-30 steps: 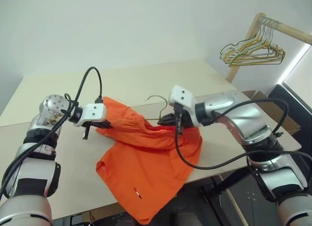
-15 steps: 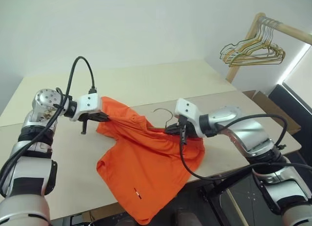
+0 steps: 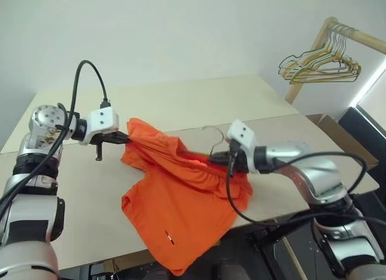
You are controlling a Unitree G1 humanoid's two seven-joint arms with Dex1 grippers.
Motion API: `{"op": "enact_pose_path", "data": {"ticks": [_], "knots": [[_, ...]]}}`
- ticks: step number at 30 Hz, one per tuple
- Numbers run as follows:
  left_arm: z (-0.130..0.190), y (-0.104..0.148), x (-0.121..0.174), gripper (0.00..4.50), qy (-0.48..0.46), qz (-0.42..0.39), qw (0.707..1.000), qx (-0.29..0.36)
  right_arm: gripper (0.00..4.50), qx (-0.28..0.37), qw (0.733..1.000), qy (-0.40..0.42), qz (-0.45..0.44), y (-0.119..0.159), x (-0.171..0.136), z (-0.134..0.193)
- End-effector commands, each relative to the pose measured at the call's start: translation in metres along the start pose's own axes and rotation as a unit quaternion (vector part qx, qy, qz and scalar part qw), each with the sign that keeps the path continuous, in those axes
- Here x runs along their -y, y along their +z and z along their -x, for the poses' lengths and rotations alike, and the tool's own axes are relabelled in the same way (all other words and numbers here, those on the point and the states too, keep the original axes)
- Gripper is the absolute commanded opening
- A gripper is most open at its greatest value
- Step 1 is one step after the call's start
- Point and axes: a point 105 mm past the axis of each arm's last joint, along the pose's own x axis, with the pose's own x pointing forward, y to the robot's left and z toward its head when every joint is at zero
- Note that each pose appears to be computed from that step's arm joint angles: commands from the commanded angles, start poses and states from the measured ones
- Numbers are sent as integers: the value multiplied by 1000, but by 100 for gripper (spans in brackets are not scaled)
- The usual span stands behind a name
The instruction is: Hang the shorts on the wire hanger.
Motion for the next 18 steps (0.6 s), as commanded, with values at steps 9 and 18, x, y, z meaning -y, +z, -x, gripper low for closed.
{"op": "enact_pose_path", "data": {"ticks": [9,18], "knots": [[15,9,-10,2,34,-11,999,10,0,-28,996,-40,69,-18,3,-4],[12,7,-2,2,21,-9,1000,14,0,-45,991,-71,108,-2,23,7]]}}
